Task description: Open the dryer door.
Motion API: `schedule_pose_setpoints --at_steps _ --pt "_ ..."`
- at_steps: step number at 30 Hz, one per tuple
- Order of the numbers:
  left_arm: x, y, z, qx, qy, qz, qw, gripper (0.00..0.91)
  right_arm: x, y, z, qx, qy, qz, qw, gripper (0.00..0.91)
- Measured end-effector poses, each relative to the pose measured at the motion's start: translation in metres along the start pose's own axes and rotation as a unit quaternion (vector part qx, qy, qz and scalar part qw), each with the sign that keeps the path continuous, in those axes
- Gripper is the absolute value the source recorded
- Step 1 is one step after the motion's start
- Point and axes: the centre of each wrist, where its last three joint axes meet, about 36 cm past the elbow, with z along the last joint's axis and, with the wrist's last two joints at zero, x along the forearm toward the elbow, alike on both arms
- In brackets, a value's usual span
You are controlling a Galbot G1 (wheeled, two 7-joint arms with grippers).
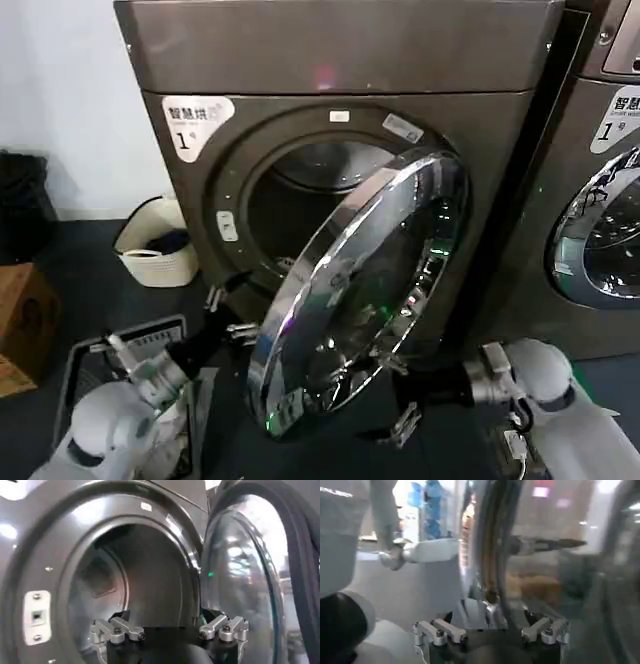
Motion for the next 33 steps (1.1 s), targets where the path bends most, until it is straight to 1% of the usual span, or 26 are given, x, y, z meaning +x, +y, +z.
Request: schedule_pose_setpoints --at_steps 10,14,18,29,33 --pt "-0.013 -0.008 0.003 0.006 0.004 0.026 1.0 0.907 0.051 0.024 0.001 0.0 -0.001 0.07 0.998 0.907" --pt "-0.017 -0.011 0.002 0.006 0.004 0.038 0.999 0.907 0.067 0.033 0.0 -0.001 -0.01 0.095 0.995 0.907" --pt "-0.02 -0.015 0.003 0.007 0.005 0.048 0.999 0.907 0.089 0.042 -0.001 -0.001 -0.02 0.138 0.99 0.907" --pt "-0.032 -0.027 0.006 0.012 0.006 0.083 0.996 0.907 0.141 0.072 -0.005 0.015 -0.036 0.262 0.964 0.907" --pt "-0.034 -0.032 0.007 0.013 0.006 0.097 0.995 0.907 0.155 0.083 -0.007 0.025 -0.04 0.31 0.95 0.907"
